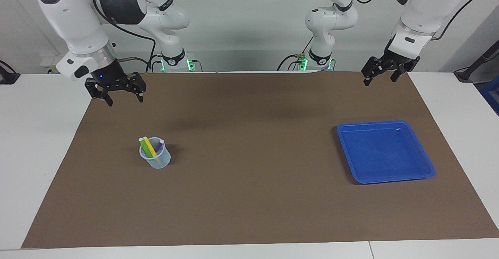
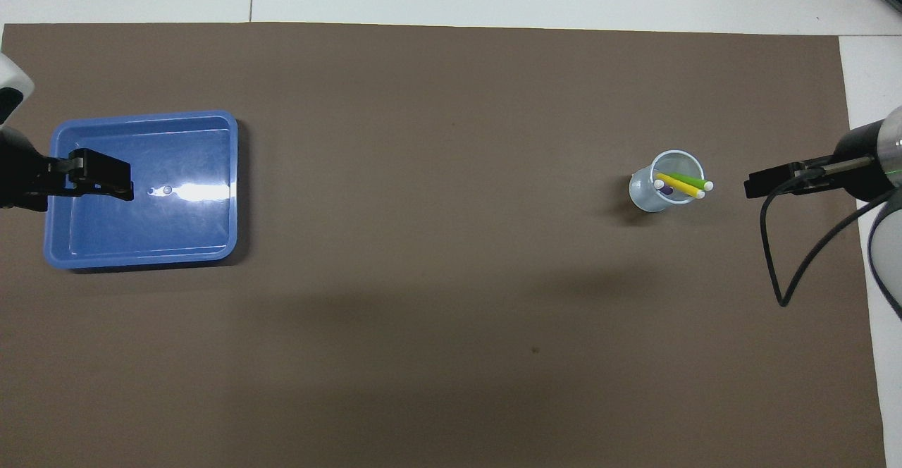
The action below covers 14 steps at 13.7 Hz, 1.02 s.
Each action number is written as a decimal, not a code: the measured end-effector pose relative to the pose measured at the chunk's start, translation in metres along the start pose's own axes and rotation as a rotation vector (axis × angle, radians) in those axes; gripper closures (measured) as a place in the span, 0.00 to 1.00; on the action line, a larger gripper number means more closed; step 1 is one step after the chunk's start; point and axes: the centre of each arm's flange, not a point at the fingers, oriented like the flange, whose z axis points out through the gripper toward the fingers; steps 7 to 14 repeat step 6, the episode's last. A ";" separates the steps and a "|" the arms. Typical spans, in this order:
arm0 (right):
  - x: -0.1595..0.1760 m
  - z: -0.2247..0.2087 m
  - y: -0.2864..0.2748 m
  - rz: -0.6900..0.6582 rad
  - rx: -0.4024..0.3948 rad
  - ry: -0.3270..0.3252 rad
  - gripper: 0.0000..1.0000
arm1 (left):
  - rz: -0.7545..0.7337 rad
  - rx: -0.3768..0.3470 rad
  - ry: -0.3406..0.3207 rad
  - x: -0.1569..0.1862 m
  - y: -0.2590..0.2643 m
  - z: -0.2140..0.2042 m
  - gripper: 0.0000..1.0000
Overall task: Transfer and insert pens with both arms
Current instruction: 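Open the right gripper and draw it back from the cup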
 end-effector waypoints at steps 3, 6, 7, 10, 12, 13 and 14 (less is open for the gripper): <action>-0.003 -0.003 -0.002 -0.003 0.001 -0.006 0.00 | 0.004 0.000 0.000 0.000 0.001 0.000 0.00; -0.007 0.000 -0.004 -0.006 0.006 -0.041 0.00 | 0.006 0.000 0.000 0.000 0.002 0.000 0.00; -0.007 0.000 -0.004 -0.006 0.006 -0.041 0.00 | 0.006 0.000 0.000 0.000 0.002 0.000 0.00; -0.007 0.000 -0.004 -0.006 0.006 -0.041 0.00 | 0.006 0.000 0.000 0.000 0.002 0.000 0.00; -0.007 0.000 -0.004 -0.006 0.006 -0.041 0.00 | 0.006 0.000 0.000 0.000 0.002 0.000 0.00; -0.007 0.000 -0.004 -0.006 0.006 -0.041 0.00 | 0.006 0.000 0.000 0.000 0.002 0.000 0.00; -0.007 0.000 -0.004 -0.006 0.006 -0.041 0.00 | 0.006 0.000 0.000 0.000 0.002 0.000 0.00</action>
